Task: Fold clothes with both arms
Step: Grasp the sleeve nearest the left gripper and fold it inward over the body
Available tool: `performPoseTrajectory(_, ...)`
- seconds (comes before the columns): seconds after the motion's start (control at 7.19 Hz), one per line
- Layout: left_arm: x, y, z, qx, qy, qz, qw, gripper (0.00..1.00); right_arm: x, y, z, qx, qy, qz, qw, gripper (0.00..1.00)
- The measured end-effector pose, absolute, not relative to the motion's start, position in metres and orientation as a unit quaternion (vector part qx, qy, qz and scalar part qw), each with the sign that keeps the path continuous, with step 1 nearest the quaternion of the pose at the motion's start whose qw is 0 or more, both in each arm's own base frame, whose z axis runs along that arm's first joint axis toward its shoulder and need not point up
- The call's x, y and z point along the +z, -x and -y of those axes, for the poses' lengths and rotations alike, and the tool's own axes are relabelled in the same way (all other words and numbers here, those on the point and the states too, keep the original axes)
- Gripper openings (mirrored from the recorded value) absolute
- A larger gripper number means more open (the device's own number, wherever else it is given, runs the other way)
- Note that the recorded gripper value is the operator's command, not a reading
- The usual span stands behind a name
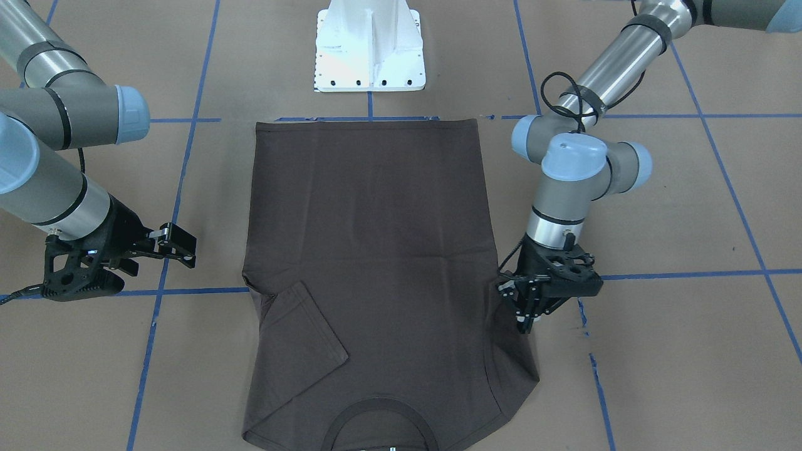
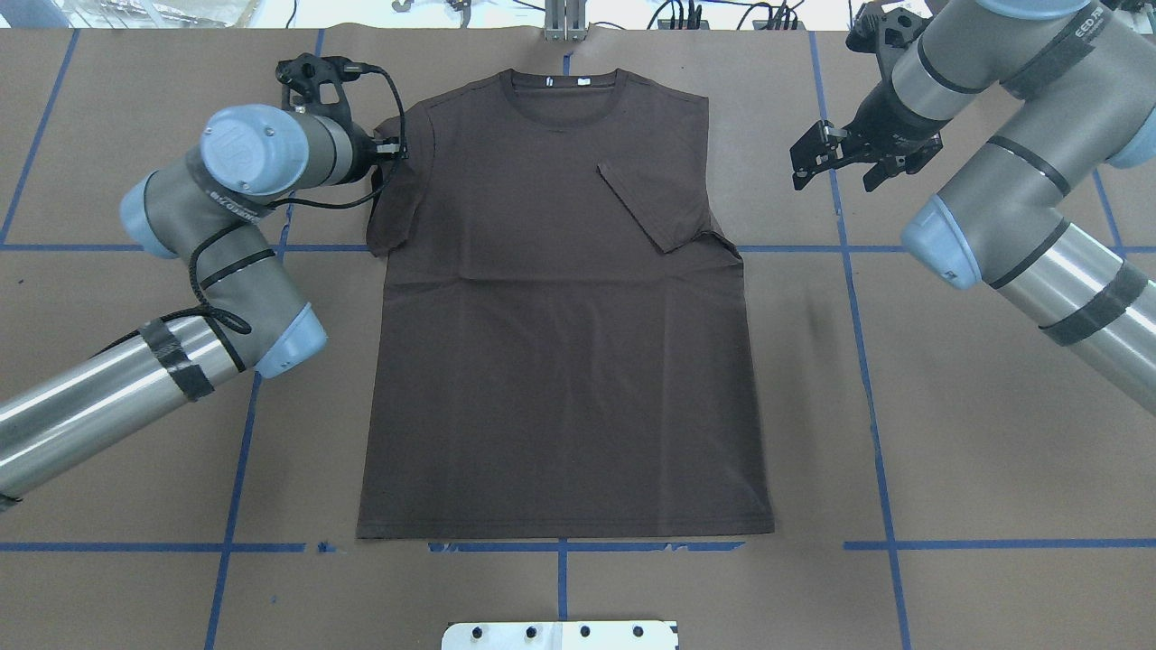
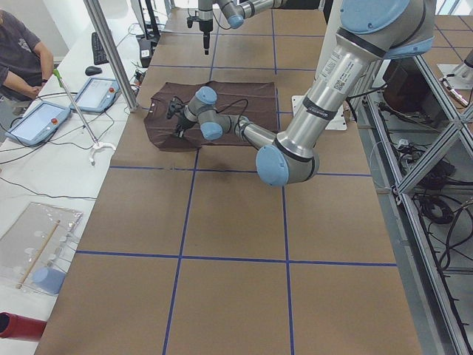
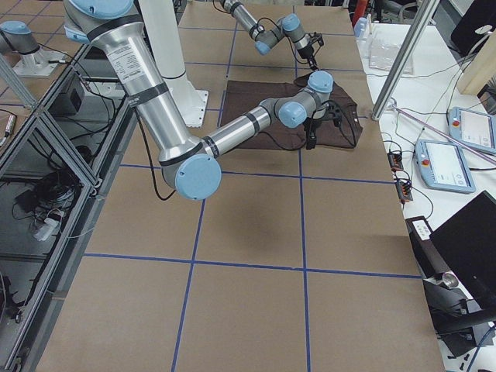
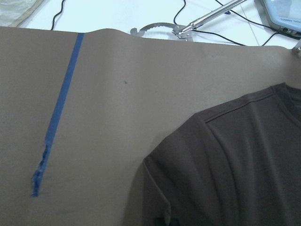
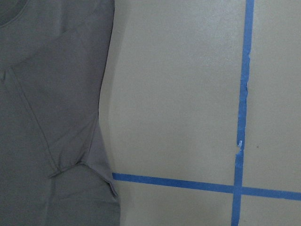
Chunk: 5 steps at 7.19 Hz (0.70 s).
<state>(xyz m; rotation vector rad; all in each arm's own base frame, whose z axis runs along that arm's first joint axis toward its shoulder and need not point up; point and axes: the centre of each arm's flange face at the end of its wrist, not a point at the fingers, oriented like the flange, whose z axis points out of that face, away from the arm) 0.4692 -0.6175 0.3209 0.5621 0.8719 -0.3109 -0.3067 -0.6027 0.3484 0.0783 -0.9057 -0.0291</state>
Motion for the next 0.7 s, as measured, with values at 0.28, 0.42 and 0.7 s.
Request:
performPoseTrajectory(0.28, 0.266, -0.521, 0.615, -0.174, -0.232, -0.422, 0.859, 0.00, 0.349, 0.307, 0.603, -0.014, -0.037, 0.437, 0.899, 1.00)
performPoseTrajectory(0.42, 0.251, -0.548, 0.617, -0.185, -0.217, -0.424, 0.860, 0.00, 0.350, 0.307, 0.602, -0.014, -0.037, 0.437, 0.899, 1.00)
performPoseTrajectory(0.7, 0.238, -0.575, 0.616, -0.193, -0.203, -0.426, 0.860, 0.00, 0.351, 0.307, 0.602, -0.014, -0.036, 0.436, 0.899, 1.00)
